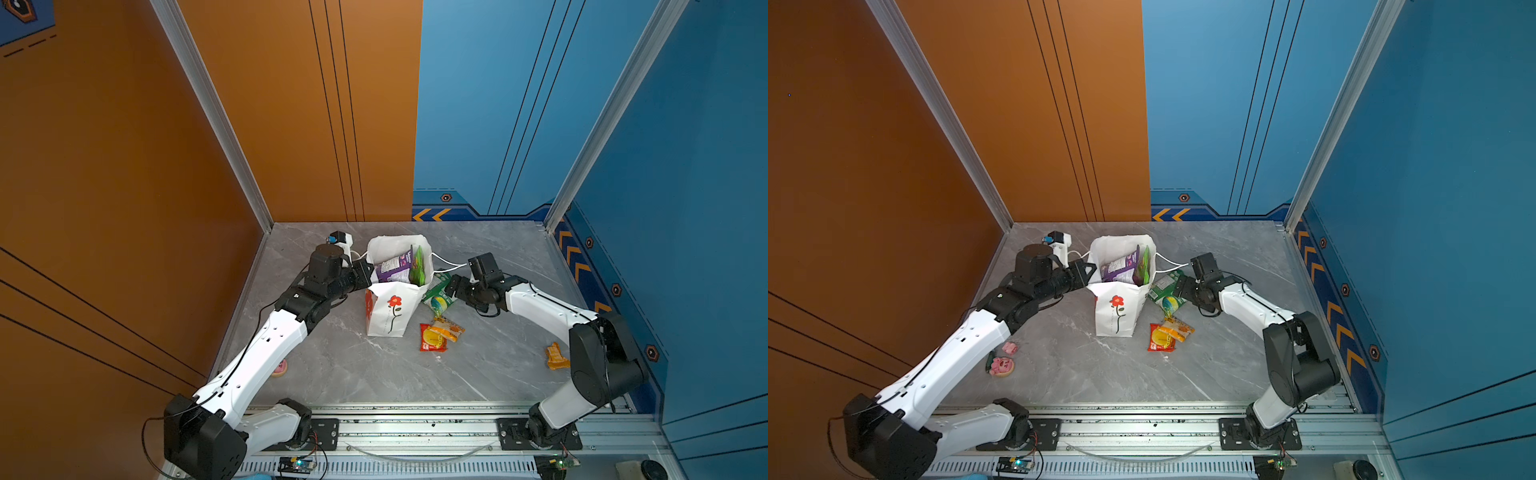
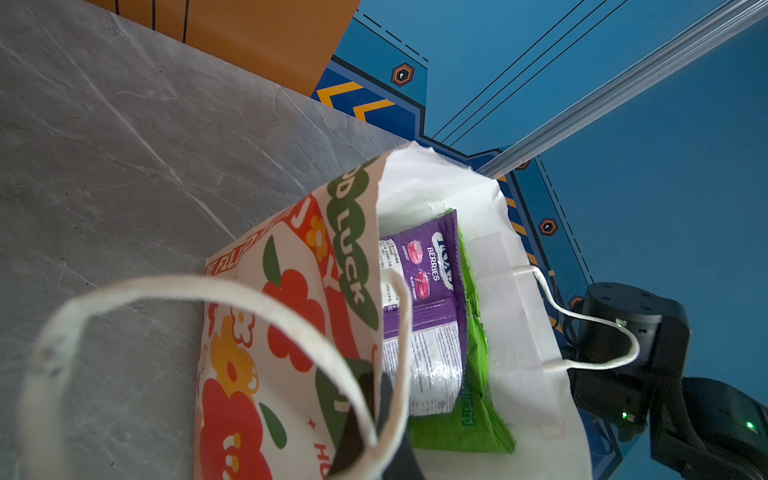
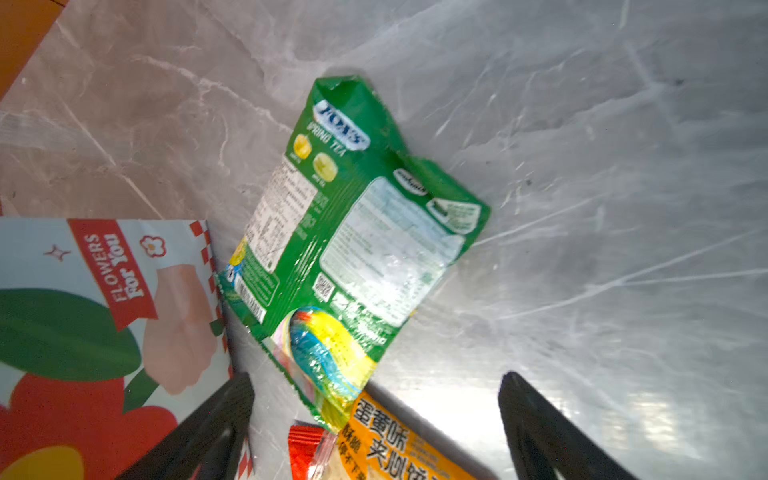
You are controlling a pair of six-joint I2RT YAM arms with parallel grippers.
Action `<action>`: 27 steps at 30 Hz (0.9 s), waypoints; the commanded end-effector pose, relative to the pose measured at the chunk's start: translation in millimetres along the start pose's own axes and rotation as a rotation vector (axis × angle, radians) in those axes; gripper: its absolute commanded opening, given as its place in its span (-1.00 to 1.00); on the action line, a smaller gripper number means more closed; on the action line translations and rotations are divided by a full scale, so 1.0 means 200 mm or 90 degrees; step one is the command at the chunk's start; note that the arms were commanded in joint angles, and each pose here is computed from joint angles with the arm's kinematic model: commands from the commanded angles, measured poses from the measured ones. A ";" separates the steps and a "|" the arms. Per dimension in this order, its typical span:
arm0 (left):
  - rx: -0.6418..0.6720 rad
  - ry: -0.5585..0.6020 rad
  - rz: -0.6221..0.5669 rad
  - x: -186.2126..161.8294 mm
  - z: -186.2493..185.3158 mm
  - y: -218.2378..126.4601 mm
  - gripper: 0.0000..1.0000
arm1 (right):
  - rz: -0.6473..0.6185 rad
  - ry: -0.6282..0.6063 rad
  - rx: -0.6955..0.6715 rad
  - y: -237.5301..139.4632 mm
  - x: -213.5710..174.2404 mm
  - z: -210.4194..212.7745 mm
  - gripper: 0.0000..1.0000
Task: Place the snacks into the paper bag
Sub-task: 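Move the right gripper over the green Fox's Spring Tea bag, then lower the right gripper onto the green tea bag and grasp it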
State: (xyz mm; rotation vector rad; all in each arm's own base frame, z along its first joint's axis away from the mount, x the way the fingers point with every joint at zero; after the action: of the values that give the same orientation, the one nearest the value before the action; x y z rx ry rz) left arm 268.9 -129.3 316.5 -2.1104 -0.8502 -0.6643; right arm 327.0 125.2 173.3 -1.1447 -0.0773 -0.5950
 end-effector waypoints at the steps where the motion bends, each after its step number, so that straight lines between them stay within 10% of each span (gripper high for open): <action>1: -0.041 0.010 -0.073 0.09 -0.05 -0.07 -1.00 | 0.038 -0.041 -0.021 0.02 0.08 -0.04 0.88; 27: -0.040 0.002 -0.060 0.08 -0.03 -0.01 -1.00 | 0.212 -0.163 -0.077 0.48 0.17 0.04 0.68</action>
State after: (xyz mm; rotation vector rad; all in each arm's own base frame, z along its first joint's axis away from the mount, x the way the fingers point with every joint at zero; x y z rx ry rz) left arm 270.2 -128.4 316.3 -2.1166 -0.8618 -0.6535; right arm 419.7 140.9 126.3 -1.2610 -0.1343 -0.2500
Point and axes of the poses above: each gripper's point midway between its finger pads, its own y axis out along the fingers, its own z axis along the line the jaws close on, x = y × z, the point moved 10 cm from there along -y, back along the fingers, and after that the axes turned 2 degrees about y, right-handed, at the moved point
